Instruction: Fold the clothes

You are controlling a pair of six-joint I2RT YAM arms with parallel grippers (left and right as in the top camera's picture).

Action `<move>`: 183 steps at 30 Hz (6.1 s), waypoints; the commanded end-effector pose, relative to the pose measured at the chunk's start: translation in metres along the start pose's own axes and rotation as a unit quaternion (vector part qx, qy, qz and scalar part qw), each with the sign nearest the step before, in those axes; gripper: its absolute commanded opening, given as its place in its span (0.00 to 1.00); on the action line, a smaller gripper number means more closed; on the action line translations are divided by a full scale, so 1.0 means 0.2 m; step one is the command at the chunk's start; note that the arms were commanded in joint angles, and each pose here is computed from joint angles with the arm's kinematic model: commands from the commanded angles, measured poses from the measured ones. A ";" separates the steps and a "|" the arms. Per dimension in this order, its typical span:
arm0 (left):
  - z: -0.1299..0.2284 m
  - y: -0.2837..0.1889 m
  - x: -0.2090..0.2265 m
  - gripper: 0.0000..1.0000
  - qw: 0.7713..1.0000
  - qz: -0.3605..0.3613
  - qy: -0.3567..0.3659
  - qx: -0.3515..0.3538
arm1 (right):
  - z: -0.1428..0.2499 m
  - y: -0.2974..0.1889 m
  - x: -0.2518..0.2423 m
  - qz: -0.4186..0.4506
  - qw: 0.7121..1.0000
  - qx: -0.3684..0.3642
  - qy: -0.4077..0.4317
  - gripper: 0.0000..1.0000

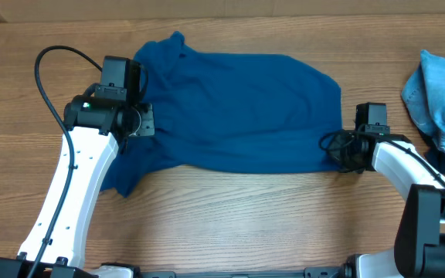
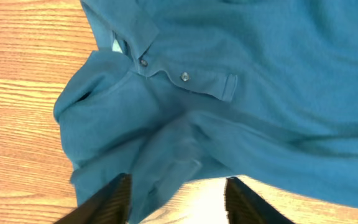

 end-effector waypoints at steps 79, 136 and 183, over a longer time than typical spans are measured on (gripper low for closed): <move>0.11 0.51 -0.18 0.29 0.975 -0.111 0.191 0.028 | 0.01 0.03 -0.20 0.117 0.992 -0.026 0.037 0.14; 0.49 0.48 -0.14 0.04 0.964 -0.213 0.121 0.101 | 0.02 0.03 -0.21 0.121 0.992 -0.021 0.037 0.25; 0.70 0.58 -0.14 0.47 0.961 -0.165 0.152 0.163 | 0.01 0.03 -0.20 0.117 0.992 -0.025 0.037 0.25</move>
Point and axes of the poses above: each gripper's point midway between its finger pads, its own y axis out along the fingers, its own x axis along the line the jaws close on, z = x × y, the point moved 4 cm from there along -y, back along the fingers, and after that the axes turned 4 degrees about y, right-handed, at the moved point
